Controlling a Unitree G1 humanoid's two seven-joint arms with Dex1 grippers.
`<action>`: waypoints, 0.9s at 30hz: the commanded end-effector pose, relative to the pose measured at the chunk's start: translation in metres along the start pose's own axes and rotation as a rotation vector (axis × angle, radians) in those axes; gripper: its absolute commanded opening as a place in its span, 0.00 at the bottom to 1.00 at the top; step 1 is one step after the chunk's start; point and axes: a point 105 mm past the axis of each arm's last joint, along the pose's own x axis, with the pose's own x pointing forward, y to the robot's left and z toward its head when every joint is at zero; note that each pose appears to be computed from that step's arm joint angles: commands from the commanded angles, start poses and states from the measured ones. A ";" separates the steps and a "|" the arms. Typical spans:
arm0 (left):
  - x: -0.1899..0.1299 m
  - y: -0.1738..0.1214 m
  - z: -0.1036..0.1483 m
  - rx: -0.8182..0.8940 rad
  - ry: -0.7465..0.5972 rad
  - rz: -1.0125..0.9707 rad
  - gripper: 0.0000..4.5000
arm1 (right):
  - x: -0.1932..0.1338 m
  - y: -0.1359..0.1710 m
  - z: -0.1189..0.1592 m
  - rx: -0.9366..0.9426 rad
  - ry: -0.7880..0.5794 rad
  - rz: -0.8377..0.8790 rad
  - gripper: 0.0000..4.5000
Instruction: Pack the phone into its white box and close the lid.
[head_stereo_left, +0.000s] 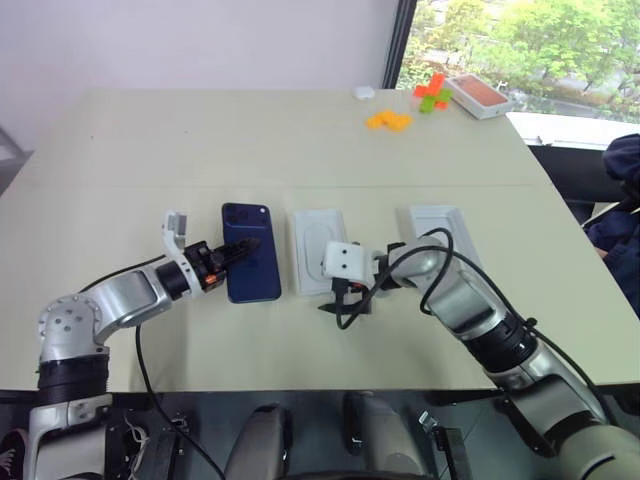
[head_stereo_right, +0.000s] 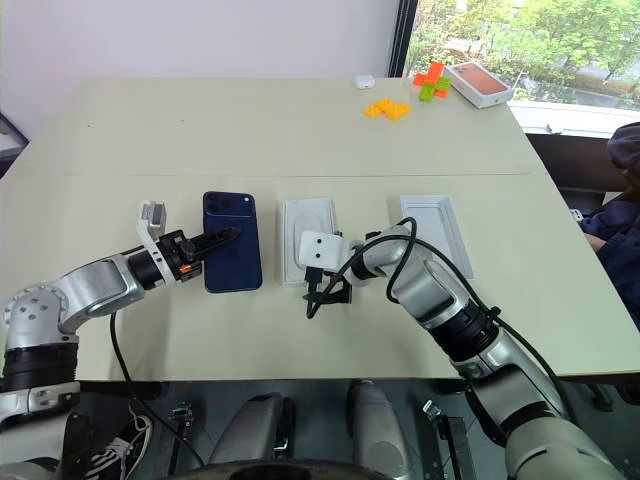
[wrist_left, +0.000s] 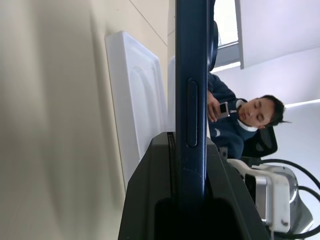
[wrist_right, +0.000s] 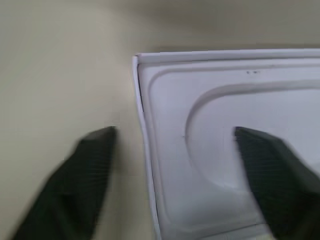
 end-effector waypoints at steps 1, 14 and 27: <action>-0.001 -0.016 0.013 0.047 -0.034 -0.055 0.00 | -0.001 0.011 0.010 -0.036 -0.022 0.048 1.00; 0.002 -0.023 0.014 0.060 -0.030 -0.074 0.00 | 0.003 0.003 -0.009 -0.104 0.068 -0.004 0.49; -0.001 -0.025 0.013 0.068 -0.026 -0.076 0.00 | -0.021 0.038 -0.019 0.090 0.045 0.060 0.10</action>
